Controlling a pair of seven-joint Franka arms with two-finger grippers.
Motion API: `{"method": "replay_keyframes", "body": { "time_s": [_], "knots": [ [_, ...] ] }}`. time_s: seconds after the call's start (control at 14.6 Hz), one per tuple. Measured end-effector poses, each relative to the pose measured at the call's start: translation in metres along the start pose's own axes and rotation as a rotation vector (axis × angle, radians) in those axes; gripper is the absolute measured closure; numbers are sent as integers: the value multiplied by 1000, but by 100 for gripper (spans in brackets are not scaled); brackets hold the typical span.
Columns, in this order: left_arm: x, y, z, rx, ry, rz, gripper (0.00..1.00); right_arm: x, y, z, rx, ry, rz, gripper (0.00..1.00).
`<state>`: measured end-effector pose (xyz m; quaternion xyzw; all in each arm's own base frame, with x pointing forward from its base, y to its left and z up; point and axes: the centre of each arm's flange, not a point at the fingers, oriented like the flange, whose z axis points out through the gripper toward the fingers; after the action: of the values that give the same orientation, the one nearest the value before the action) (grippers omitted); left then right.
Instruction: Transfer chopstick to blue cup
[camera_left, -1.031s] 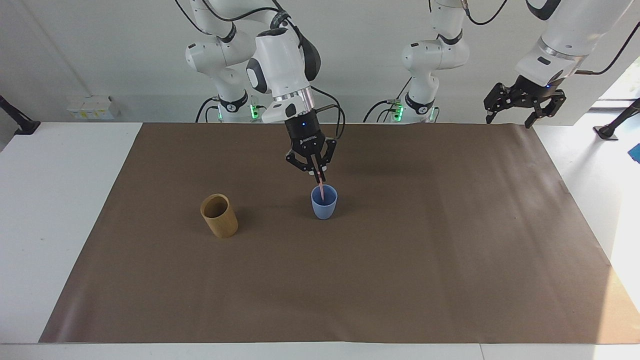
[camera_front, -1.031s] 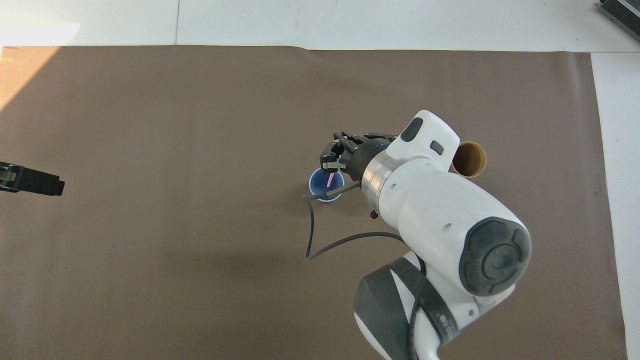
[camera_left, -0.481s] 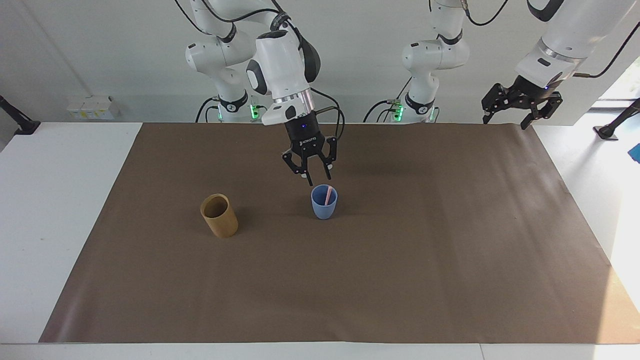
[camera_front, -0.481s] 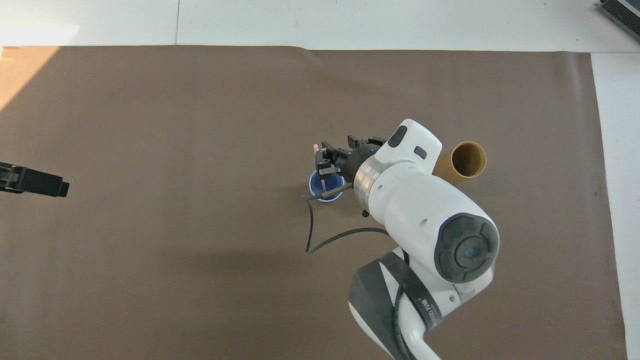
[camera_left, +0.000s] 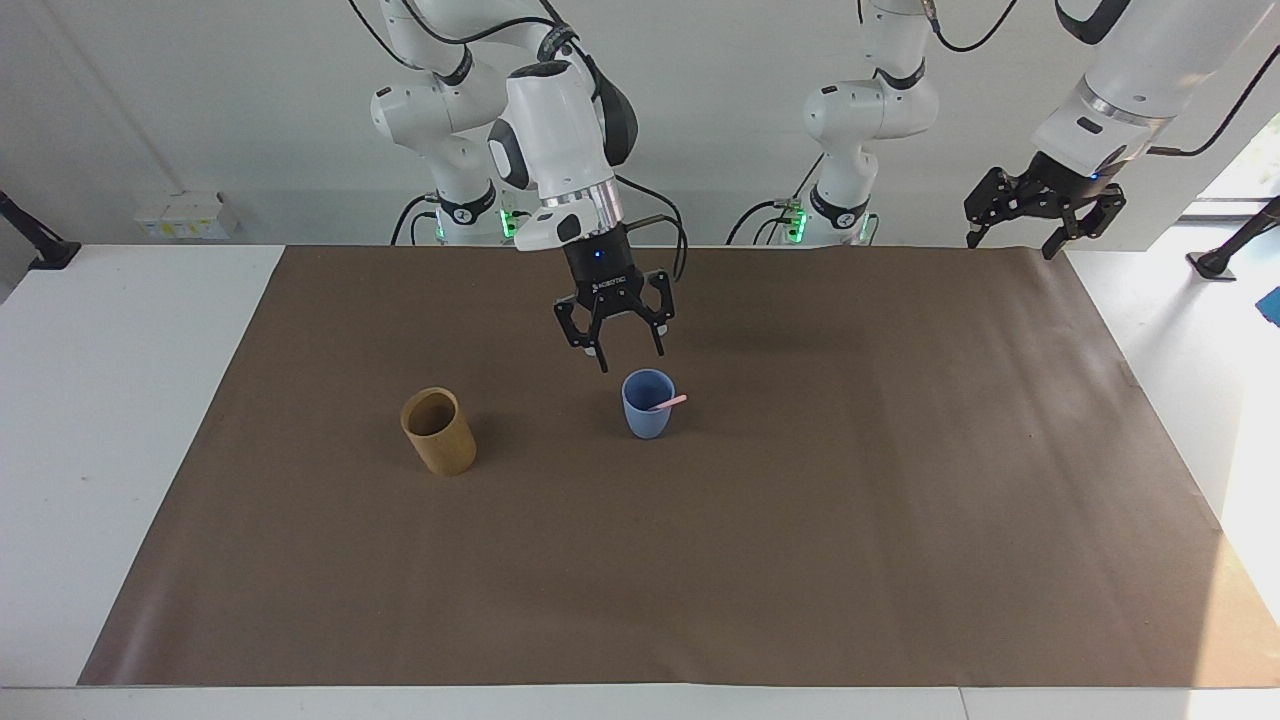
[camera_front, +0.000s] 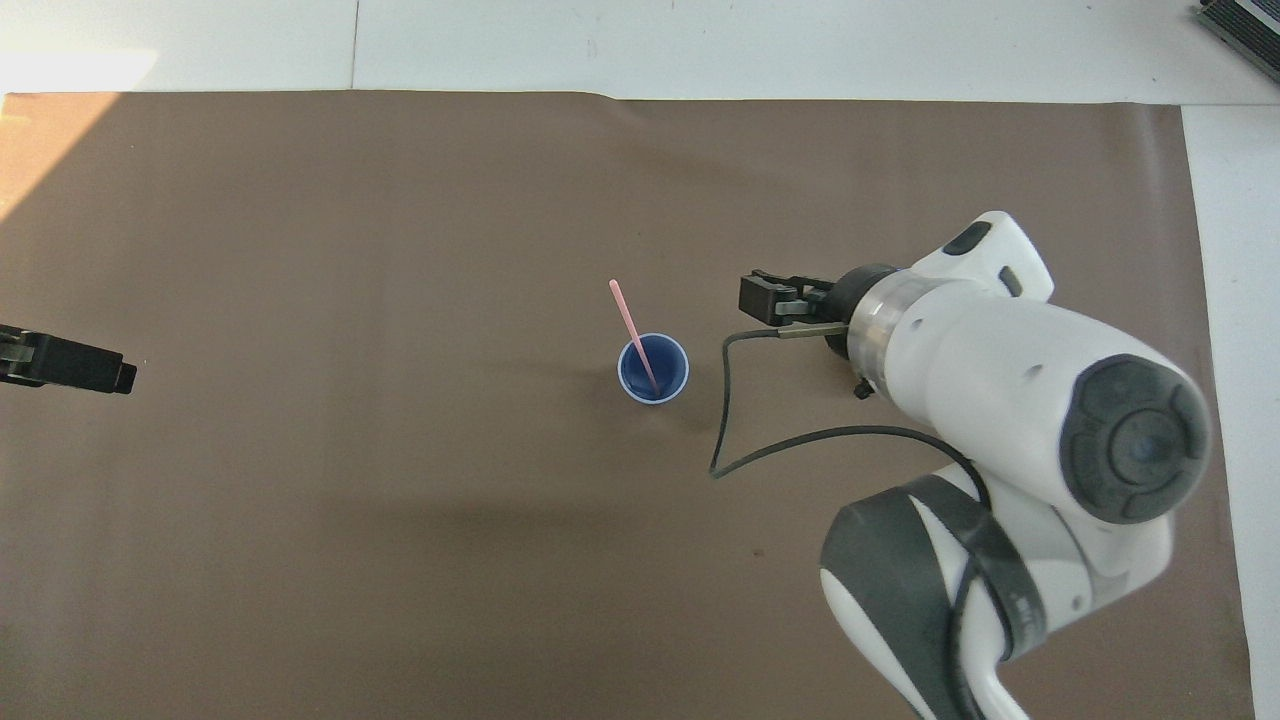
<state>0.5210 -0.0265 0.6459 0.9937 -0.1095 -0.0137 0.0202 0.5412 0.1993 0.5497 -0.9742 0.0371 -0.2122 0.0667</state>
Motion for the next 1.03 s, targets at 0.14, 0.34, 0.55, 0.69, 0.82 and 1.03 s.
{"method": "replay_keyframes", "body": {
  "time_s": [0.14, 0.34, 0.55, 0.69, 0.82, 1.03],
  "knots": [
    [0, 0, 0, 0, 0, 0, 0, 6, 48, -33, -91, -105, 75, 0],
    [0, 0, 0, 0, 0, 0, 0, 23, 106, -71, -160, -179, 130, 0],
    [0, 0, 0, 0, 0, 0, 0, 42, 159, -94, -197, -236, 133, 0],
    [0, 0, 0, 0, 0, 0, 0, 53, 175, -105, -210, -273, 144, 0],
    [0, 0, 0, 0, 0, 0, 0, 60, 185, -106, -212, -310, 170, 0],
    [0, 0, 0, 0, 0, 0, 0, 73, 203, -108, -191, -350, 217, 0]
  ]
}}
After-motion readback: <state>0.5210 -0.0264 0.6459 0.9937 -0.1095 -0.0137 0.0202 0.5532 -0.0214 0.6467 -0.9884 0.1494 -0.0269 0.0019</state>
